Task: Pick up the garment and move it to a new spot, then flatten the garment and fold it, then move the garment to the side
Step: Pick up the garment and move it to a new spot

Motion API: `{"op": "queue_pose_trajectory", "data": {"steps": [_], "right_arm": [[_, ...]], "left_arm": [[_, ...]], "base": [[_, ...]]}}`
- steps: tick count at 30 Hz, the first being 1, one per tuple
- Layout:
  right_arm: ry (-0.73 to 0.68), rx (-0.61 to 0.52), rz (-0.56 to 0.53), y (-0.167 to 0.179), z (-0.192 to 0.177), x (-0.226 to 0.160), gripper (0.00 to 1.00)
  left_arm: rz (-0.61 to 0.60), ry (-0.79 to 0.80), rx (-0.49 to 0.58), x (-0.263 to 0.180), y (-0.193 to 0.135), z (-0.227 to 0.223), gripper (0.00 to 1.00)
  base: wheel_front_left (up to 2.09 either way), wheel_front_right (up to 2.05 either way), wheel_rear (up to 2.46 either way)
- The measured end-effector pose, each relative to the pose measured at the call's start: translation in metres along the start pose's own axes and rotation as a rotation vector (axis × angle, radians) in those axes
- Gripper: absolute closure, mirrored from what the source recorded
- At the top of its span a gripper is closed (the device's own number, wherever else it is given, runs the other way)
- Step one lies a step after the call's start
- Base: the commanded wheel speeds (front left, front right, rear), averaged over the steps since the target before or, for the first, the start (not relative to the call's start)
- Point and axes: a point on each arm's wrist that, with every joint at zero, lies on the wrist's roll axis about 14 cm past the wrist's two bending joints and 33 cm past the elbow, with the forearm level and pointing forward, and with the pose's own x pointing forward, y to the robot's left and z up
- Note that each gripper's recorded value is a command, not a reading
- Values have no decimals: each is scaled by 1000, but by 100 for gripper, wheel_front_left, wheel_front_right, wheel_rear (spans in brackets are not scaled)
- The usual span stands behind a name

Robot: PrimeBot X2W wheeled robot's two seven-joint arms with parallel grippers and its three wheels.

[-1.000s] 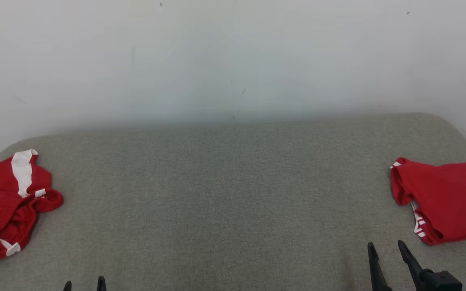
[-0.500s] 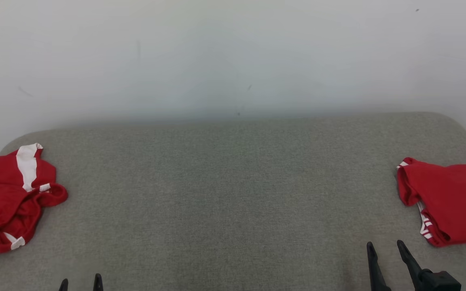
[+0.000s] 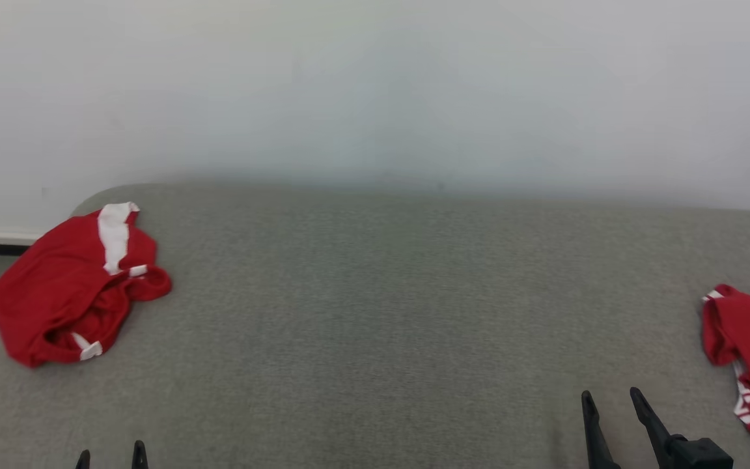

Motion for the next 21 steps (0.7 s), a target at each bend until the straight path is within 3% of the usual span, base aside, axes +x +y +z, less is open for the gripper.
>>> {"op": "queue_pose_trajectory", "data": {"steps": [21], "right_arm": [[36,-28,408,135,-8,37,0]], "left_arm": [[363,-33,7,-89,102,6,0]], "base": [[0,0,0]]}}
